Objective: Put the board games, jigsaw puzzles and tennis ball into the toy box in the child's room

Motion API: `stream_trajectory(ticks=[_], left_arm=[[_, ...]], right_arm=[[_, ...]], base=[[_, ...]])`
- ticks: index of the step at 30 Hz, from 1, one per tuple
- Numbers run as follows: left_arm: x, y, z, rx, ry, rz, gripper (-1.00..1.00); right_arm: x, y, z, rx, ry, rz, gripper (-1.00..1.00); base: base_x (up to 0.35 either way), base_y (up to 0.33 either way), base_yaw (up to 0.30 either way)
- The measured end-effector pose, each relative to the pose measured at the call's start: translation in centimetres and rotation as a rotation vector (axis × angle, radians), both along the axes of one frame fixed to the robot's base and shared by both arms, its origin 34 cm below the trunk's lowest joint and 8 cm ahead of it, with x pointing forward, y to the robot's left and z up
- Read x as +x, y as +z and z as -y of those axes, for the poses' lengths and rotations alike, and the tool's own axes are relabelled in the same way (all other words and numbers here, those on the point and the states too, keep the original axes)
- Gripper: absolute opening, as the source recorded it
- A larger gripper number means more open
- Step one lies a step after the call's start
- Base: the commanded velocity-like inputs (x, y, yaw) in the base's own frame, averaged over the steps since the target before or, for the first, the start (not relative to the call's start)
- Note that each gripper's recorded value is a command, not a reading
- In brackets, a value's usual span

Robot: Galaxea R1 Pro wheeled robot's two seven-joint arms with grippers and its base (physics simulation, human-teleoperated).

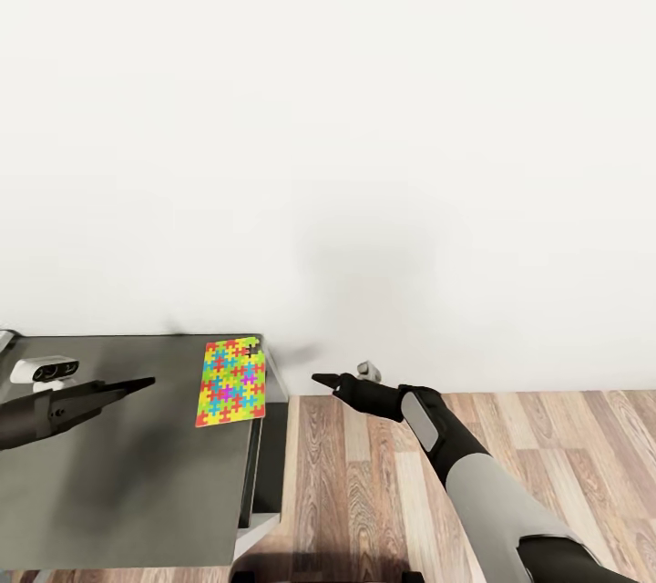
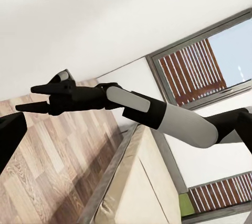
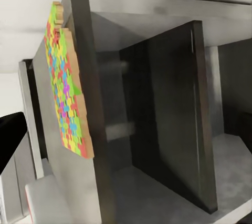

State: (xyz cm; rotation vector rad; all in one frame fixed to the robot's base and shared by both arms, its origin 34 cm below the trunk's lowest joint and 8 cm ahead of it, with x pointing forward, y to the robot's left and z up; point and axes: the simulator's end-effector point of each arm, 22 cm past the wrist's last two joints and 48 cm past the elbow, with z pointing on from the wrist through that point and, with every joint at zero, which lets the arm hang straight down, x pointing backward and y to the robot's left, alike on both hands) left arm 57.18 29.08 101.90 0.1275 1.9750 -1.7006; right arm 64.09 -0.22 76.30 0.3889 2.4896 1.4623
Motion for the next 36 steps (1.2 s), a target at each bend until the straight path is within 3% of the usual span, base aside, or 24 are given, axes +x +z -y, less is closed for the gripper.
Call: stream_trajectory(ticks=[36], left_arm=[[0.0, 0.02, 0.02, -0.002, 0.0, 0.0, 1.0]], right_arm=[[0.06, 0.22, 0.09, 0.012, 0.0, 0.005, 1.0]], base=[[0.0, 0.027, 0.0]])
